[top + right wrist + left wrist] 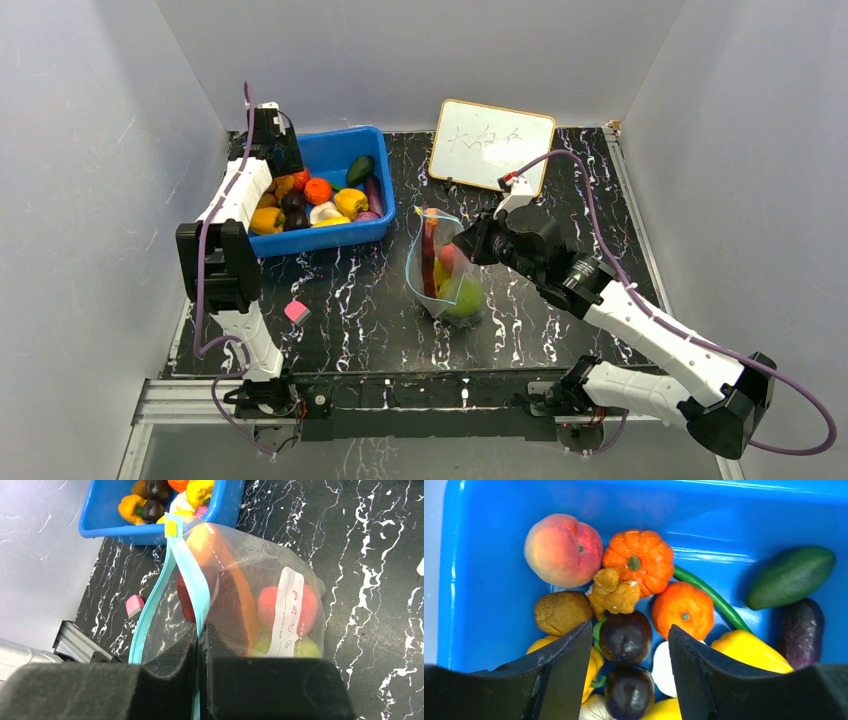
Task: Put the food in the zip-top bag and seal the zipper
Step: Pick up the fake vegetable from the bin.
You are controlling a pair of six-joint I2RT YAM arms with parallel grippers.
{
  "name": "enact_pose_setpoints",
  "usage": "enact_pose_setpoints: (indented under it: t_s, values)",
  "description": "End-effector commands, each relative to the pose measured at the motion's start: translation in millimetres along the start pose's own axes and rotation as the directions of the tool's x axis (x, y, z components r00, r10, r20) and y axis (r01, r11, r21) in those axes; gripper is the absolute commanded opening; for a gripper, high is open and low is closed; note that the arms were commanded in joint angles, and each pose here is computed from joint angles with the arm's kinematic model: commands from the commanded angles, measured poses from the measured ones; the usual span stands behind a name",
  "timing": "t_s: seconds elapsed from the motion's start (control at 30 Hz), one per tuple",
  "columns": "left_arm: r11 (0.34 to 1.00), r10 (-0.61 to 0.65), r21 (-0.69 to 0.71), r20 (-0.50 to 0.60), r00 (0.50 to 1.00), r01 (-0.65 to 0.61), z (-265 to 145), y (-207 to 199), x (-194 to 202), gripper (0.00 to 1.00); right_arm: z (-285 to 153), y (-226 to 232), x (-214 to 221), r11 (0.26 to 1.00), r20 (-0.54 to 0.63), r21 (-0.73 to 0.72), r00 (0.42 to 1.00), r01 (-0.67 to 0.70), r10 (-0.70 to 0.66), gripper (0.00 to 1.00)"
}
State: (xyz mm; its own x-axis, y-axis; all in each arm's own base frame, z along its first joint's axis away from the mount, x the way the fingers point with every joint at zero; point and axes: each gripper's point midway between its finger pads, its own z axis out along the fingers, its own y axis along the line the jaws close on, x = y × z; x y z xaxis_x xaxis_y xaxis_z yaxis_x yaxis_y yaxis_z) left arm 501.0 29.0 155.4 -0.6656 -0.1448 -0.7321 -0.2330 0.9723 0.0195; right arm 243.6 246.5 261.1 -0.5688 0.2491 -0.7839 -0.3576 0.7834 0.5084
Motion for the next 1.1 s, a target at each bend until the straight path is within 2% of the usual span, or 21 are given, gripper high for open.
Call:
enact_pose_setpoints:
  t_s: [0.0, 0.47, 0.6, 1.07]
  values:
    - [0.999, -0.007, -0.053, 0.095, 0.995, 0.012, 2, 21, -32, 0.55, -8, 19, -39, 0.999, 0.113, -0.039, 0.994, -0.005, 0.010, 0.00]
    - [0.999, -0.037, -0.033, 0.069, 0.997, 0.039, 34, 24, -18, 0.48, 1, 20, -37, 0.999, 0.107, -0.038, 0.994, 0.000, 0.004, 0.00]
    - [0.999, -0.035, -0.034, 0.087, 0.996, 0.038, 39, 28, -23, 0.35, 7, 15, -34, 1.000, 0.100, -0.022, 0.995, 0.015, -0.013, 0.00]
    - [0.999, -0.040, -0.018, 0.045, 0.998, 0.041, 60, 25, -13, 0.35, 2, 17, -40, 0.999, 0.112, -0.022, 0.993, 0.028, -0.026, 0.00]
